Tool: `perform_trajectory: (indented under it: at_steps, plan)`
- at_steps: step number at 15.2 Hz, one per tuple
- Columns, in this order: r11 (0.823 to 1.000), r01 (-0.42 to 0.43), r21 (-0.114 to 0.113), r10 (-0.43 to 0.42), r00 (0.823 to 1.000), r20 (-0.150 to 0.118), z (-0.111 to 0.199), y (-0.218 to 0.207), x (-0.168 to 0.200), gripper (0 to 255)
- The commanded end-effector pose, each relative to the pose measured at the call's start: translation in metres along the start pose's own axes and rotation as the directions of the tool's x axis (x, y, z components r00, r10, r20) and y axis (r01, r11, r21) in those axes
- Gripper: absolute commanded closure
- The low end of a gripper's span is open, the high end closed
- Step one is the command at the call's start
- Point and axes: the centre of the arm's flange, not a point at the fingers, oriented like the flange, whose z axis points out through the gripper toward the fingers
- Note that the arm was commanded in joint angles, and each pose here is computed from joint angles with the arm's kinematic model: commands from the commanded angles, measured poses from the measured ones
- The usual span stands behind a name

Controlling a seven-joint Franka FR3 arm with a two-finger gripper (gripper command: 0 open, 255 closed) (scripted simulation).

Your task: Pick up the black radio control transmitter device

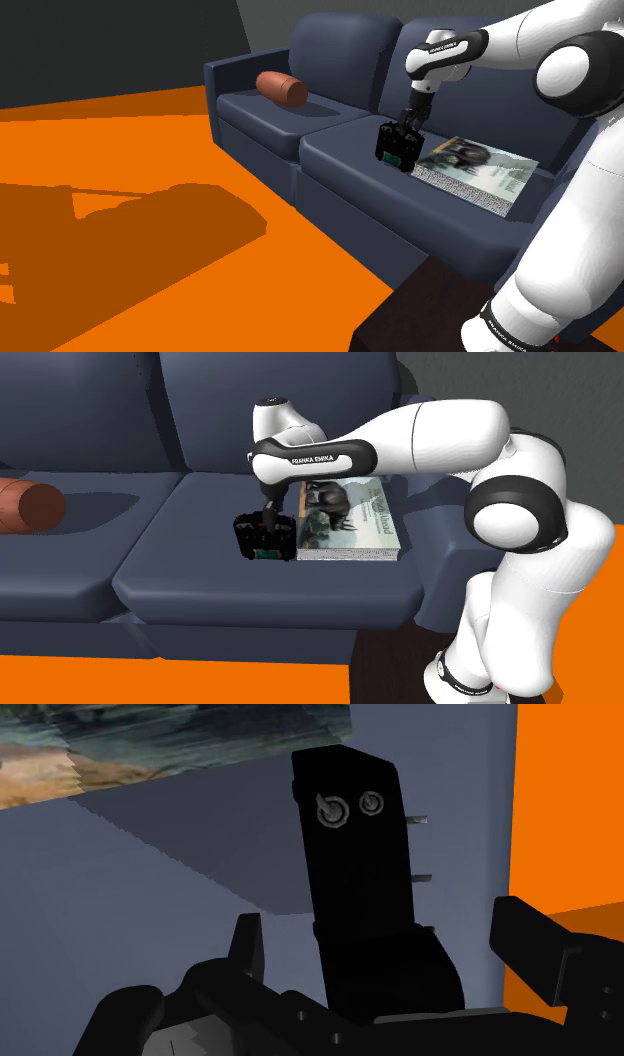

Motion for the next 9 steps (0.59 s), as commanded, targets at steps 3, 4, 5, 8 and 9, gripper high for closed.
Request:
perform_trajectory:
  at_steps: [3, 4, 5, 8, 9]
  plan:
    - [1.000, 0.000, 0.000, 0.000, 1.000, 0.000, 0.0181, 0.0000, -0.0004, 0]
    - [1.000, 0.000, 0.000, 0.000, 1.000, 0.000, 0.0181, 0.0000, -0.0003, 0]
    - [1.000, 0.000, 0.000, 0.000, 1.000, 0.000, 0.0176, -0.0003, -0.0001, 255]
    - [1.000, 0.000, 0.000, 0.000, 1.000, 0.000, 0.0174, -0.0004, 0.0002, 255]
    - [1.000, 0.000, 0.000, 0.000, 1.000, 0.000, 0.0175, -0.0005, 0.0002, 255]
